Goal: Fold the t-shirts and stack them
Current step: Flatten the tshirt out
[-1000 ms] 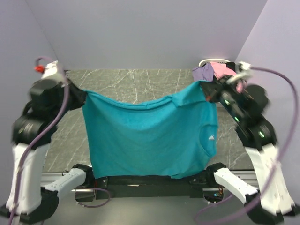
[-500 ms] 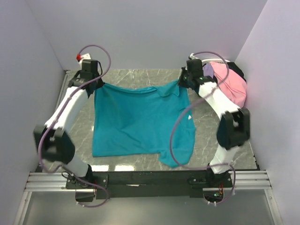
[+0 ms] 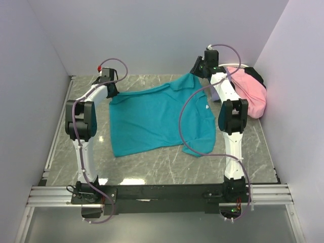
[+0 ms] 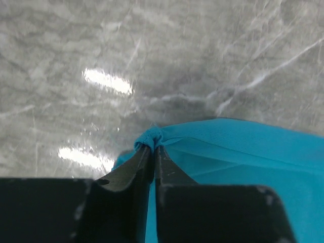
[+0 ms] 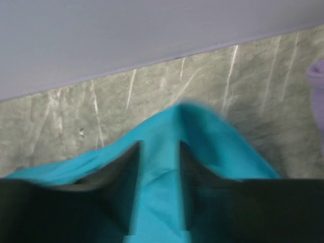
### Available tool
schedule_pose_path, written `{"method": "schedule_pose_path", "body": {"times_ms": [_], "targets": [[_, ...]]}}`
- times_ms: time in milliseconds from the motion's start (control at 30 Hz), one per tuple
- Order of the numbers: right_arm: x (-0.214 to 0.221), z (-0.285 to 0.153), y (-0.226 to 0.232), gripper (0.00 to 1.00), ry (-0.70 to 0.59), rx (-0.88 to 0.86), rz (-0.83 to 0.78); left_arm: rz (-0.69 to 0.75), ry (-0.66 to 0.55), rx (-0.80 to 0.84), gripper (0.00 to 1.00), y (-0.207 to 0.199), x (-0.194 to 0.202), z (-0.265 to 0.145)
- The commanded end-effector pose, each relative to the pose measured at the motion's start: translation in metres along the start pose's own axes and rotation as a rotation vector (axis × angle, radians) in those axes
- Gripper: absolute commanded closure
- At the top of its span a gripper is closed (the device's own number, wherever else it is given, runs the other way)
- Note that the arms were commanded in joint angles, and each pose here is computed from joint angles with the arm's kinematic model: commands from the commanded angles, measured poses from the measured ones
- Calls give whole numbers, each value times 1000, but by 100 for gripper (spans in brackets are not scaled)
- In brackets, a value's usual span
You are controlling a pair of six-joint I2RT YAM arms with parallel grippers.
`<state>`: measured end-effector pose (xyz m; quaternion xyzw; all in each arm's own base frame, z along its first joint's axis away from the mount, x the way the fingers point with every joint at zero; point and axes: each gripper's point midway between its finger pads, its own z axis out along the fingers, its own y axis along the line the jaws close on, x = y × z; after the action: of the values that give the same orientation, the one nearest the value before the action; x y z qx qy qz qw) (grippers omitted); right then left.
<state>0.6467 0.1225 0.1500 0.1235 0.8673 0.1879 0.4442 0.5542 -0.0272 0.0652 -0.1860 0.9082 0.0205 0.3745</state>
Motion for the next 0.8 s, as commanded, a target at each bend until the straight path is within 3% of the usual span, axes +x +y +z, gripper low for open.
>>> {"method": "schedule_pose_path", "body": {"times_ms": [0, 67, 100, 133, 167, 300, 333, 400, 433, 633, 667, 767], "targets": [[-15, -6, 5, 42, -32, -74, 19, -22, -137, 44, 83, -4, -53, -5], [-14, -16, 6, 38, -45, -79, 10, -45, -141, 53, 41, -1, -59, -10], [-15, -21, 7, 38, -51, -84, 8, -60, -146, 56, 30, 2, -62, -13], [-3, -23, 3, 36, -31, -81, 8, -89, -186, 65, 5, 1, -76, -28], [-17, -43, 12, 36, -63, -97, -1, -91, -183, 64, 1, 4, -70, -31], [0, -82, 19, 36, -19, -108, 2, -121, -199, 146, 1, -4, -74, -71], [25, -87, 11, 35, 43, -80, 14, -141, -205, 169, 1, -6, -78, -88], [27, -114, 15, 36, 40, -72, 10, -128, -138, 228, 0, -16, -51, -102], [54, -120, 5, 36, 104, -32, 14, -137, -142, 269, 1, -22, -50, -121], [118, -186, -14, 38, 193, 10, 1, -119, -11, 465, 0, -56, 50, -169], [129, -192, -15, 38, 208, 9, -1, -97, 48, 469, 1, -59, 84, -169], [171, -216, -21, 39, 265, -5, -11, -85, 100, 492, 1, -62, 124, -175]]}}
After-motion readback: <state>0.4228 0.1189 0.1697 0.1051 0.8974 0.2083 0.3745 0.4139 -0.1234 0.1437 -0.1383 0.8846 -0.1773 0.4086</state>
